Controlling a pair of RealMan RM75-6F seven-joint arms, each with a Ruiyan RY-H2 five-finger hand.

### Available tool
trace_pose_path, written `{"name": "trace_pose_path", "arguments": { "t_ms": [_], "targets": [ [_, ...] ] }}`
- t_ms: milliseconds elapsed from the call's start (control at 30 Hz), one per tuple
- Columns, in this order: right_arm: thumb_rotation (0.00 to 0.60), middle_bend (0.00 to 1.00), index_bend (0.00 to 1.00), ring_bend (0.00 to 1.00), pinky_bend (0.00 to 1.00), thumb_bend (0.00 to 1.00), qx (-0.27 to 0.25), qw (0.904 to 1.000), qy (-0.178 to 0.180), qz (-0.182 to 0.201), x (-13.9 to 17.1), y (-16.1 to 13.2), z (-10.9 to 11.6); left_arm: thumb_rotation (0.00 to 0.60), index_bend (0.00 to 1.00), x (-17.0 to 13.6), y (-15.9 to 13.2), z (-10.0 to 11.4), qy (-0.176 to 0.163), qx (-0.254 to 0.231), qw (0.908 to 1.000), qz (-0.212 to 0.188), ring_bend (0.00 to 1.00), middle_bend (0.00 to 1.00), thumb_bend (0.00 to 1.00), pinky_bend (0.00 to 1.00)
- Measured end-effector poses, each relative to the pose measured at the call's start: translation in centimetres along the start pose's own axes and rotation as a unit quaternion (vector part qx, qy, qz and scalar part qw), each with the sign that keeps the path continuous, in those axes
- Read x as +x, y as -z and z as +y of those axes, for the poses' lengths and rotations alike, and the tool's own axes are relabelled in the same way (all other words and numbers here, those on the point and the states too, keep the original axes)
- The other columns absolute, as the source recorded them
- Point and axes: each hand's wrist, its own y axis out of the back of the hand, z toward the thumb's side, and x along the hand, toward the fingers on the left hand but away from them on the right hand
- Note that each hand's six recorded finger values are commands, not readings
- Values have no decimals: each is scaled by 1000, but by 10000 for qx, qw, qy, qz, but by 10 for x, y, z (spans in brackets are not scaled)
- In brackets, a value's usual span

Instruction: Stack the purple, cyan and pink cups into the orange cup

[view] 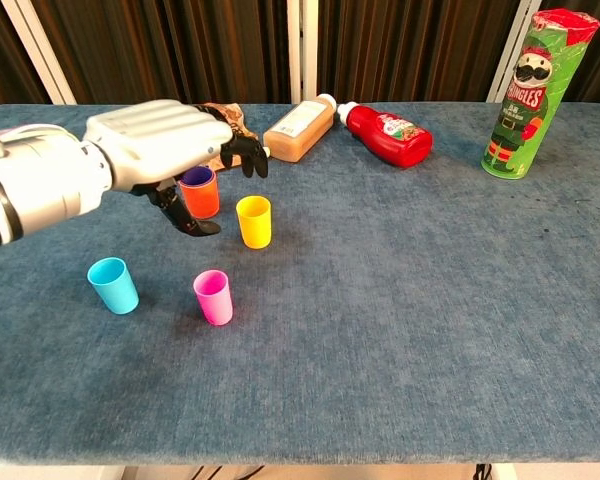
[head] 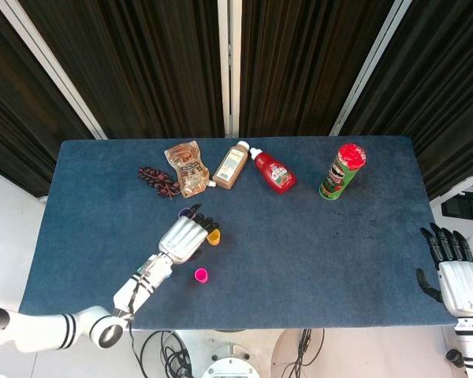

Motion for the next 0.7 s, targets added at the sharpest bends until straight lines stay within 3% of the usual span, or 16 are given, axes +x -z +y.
{"name": "trace_pose_path", "arguments": {
  "t_ms": [700],
  "targets": [
    [600, 0, 0, 0, 0, 356, -25, 9999, -31, -103, -3, 8, 0, 600, 362, 28, -1, -19, 242, -78, 9997, -25, 394, 342, 277, 127]
  ]
}}
